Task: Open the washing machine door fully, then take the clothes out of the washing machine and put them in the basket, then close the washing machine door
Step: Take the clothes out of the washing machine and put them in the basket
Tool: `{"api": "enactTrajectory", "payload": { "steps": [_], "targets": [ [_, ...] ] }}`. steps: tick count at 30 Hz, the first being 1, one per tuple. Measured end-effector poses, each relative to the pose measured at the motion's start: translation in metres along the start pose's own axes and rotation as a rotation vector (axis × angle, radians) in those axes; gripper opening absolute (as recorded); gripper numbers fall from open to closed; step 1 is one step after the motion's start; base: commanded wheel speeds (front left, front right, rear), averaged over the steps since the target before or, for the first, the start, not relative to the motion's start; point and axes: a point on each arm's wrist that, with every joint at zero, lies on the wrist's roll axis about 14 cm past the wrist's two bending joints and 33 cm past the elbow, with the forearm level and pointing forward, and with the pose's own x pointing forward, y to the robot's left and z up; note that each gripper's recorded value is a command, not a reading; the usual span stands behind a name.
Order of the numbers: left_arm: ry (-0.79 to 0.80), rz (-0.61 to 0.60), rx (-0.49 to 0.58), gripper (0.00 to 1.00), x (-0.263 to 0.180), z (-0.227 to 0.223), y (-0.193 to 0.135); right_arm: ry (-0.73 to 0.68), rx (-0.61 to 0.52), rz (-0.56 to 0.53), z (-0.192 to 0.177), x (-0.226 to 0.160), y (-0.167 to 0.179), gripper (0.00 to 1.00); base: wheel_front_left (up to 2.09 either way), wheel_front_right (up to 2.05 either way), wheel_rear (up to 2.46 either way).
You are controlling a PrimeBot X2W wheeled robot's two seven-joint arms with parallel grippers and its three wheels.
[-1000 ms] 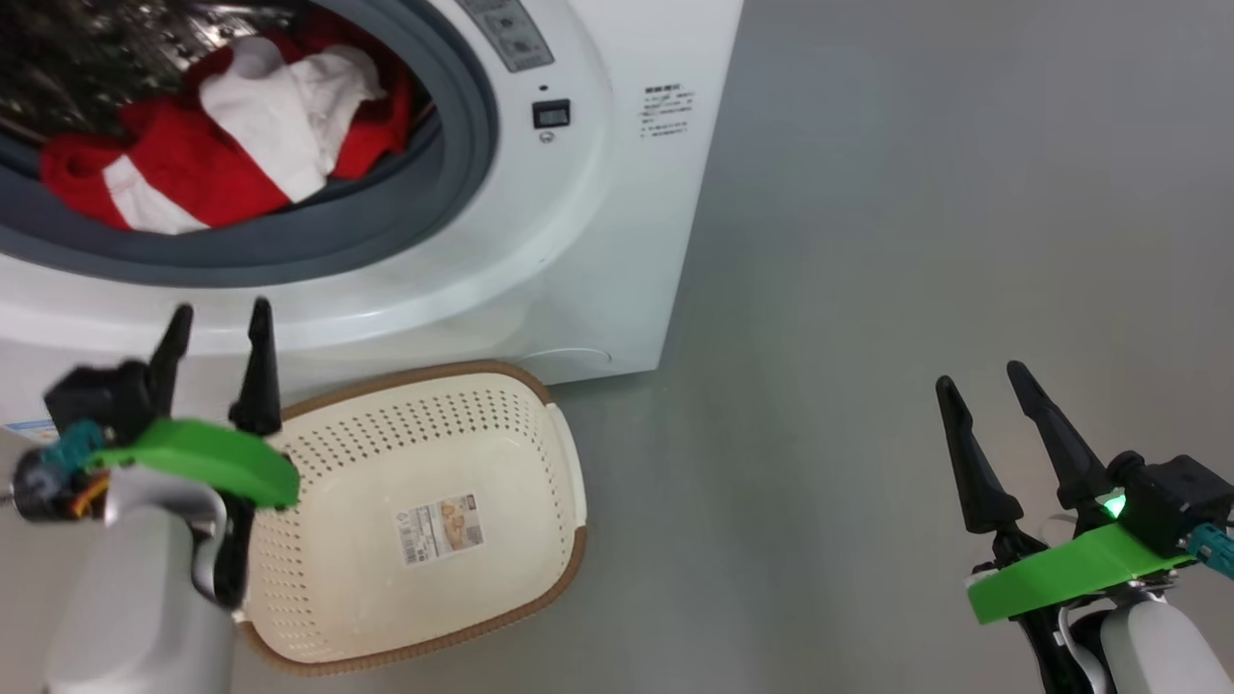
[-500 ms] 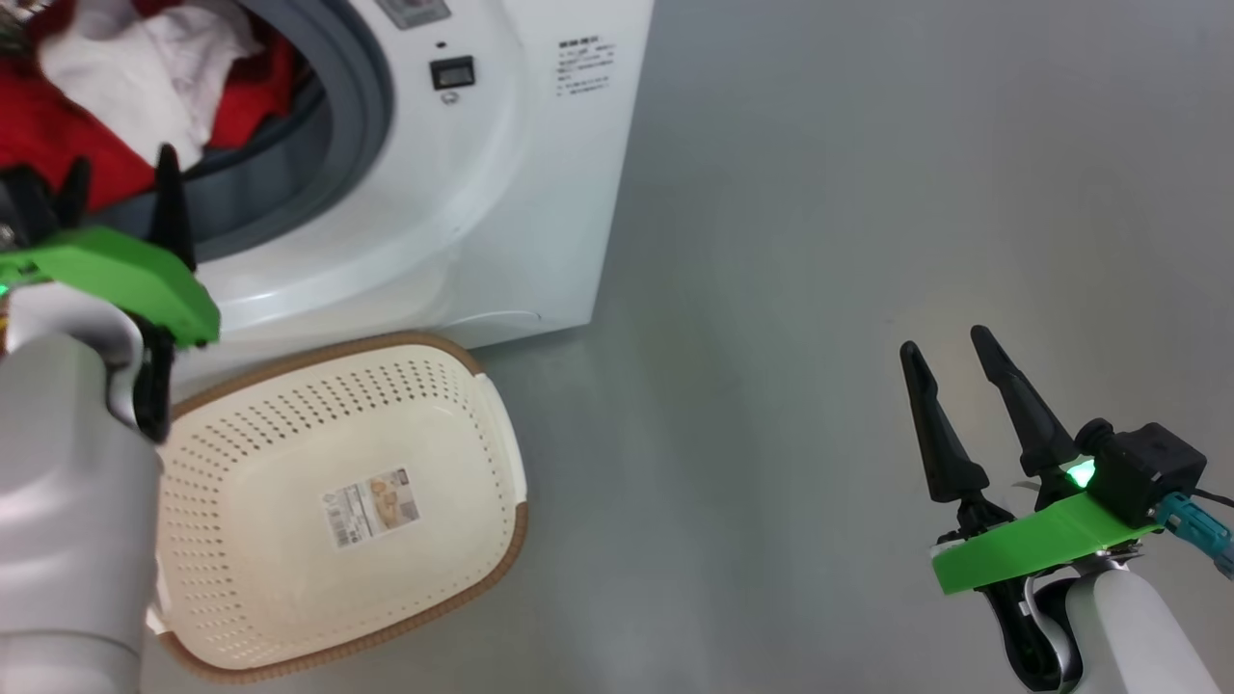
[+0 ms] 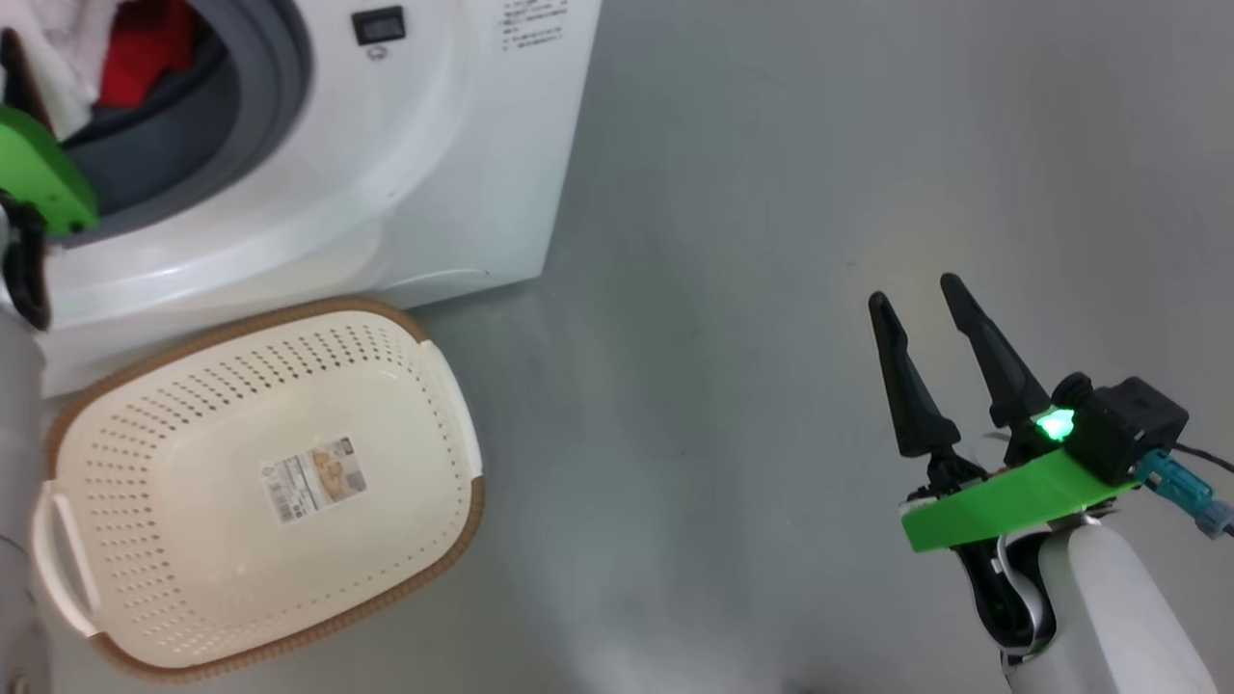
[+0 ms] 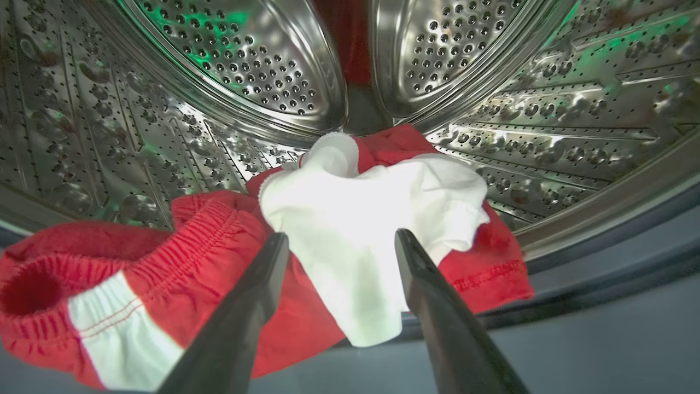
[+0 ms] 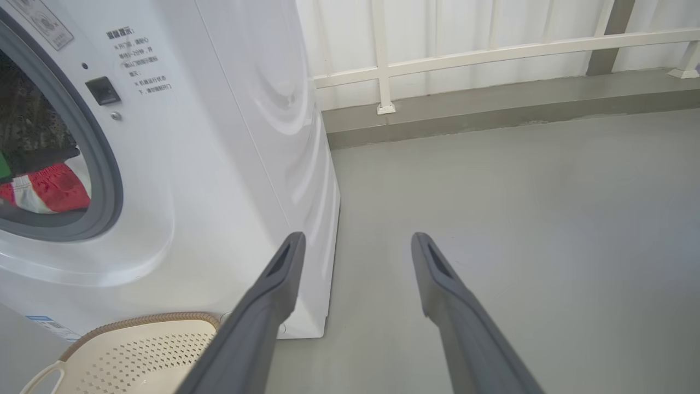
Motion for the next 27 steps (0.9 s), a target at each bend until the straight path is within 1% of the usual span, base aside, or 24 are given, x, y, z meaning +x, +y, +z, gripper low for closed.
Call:
{"api": "enactTrajectory", "payload": {
  "steps": [7, 13, 18, 19, 20, 21, 24, 27],
  "targets": [
    [0.062, 0.05, 0.019, 1.0, 0.019, -0.017, 0.013, 0.01, -0.005, -0.021, -0.005, 0.006, -0.007, 1.0, 0.0, 0.0, 0.0],
    [0.085, 0.049, 0.015, 1.0, 0.03, -0.029, 0.012, 0.031, -0.002, -0.037, -0.014, 0.006, -0.009, 1.0, 0.0, 0.0, 0.0],
    [0.091, 0.054, 0.015, 1.0, 0.036, -0.032, 0.013, 0.025, -0.003, -0.03, -0.012, 0.01, -0.008, 1.0, 0.0, 0.0, 0.0],
    [0.093, 0.053, 0.015, 0.51, 0.036, -0.034, 0.013, 0.026, -0.002, -0.03, -0.013, 0.011, -0.008, 1.0, 0.0, 0.0, 0.0],
    [0.092, 0.053, 0.016, 0.14, 0.036, -0.034, 0.013, 0.026, -0.002, -0.029, -0.013, 0.011, -0.008, 1.0, 0.0, 0.0, 0.0],
    [0.09, 0.052, 0.016, 0.0, 0.036, -0.033, 0.013, 0.025, -0.002, -0.027, -0.013, 0.012, -0.007, 1.0, 0.0, 0.0, 0.0],
    [0.067, 0.047, 0.004, 0.0, 0.035, -0.026, 0.014, 0.013, -0.001, -0.019, -0.009, 0.015, -0.005, 1.0, 0.0, 0.0, 0.0],
    [0.032, 0.027, -0.011, 0.0, 0.031, -0.017, 0.007, 0.004, 0.002, -0.011, -0.006, 0.016, -0.002, 1.0, 0.0, 0.0, 0.0]
  ]
}}
